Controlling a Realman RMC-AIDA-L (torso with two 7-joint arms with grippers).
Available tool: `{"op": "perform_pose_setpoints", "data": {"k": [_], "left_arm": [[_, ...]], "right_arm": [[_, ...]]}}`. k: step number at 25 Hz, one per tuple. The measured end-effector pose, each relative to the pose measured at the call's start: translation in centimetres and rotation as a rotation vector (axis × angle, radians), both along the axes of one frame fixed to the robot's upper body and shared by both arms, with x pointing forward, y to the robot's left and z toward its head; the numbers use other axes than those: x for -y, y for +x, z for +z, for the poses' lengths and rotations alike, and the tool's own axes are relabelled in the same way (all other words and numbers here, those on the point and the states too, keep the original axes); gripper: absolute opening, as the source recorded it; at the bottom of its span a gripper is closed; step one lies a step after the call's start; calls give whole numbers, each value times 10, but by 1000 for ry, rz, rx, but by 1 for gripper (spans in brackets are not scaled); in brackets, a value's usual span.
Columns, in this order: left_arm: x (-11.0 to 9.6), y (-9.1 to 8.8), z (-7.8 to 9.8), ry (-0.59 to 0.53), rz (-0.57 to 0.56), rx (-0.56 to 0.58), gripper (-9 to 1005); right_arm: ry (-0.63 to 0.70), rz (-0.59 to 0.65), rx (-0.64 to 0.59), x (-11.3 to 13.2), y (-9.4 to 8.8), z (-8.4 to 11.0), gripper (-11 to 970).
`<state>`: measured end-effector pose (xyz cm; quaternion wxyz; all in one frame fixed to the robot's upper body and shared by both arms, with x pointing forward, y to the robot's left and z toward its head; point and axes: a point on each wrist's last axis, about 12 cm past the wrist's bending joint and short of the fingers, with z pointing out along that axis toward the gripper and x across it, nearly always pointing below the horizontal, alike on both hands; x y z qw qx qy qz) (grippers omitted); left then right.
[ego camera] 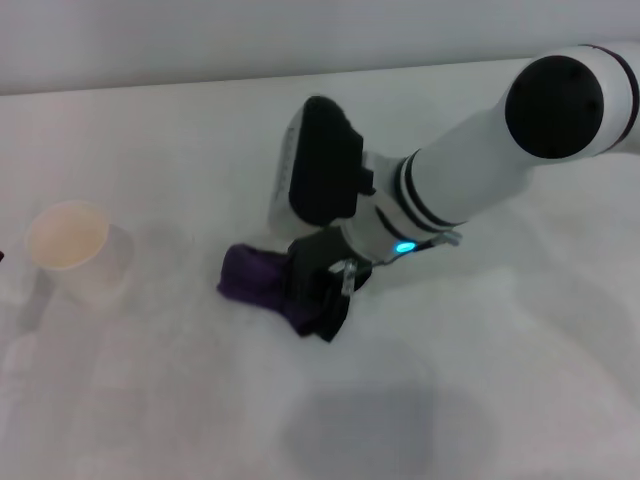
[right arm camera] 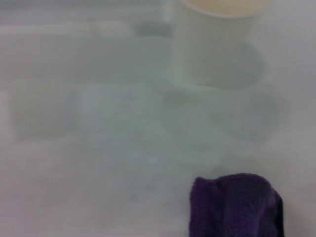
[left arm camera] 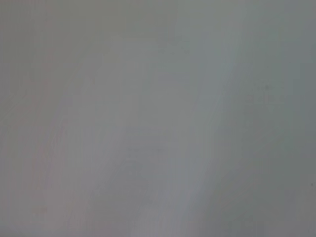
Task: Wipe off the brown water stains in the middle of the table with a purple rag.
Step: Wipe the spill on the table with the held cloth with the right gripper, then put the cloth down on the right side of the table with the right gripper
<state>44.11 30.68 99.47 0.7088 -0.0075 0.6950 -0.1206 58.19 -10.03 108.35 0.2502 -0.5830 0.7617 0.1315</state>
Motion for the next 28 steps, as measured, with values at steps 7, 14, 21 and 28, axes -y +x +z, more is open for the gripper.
{"op": "perform_pose_setpoints", "data": {"k": [7,14,21,28], "left_arm": [[1,1,2,-2,-4,11,889],[1,4,3,1,-9,20,889],[0,7,5,-1,0,27,888],[0,8,6,-2,4,33,888]], "right_arm": [[-48,-159,74,36,31,1,119],[-86,-376,117,84,53,6,125],[-85,-491,9,122,44,5,132],[-44,-530,14,141,25,9,138]]}}
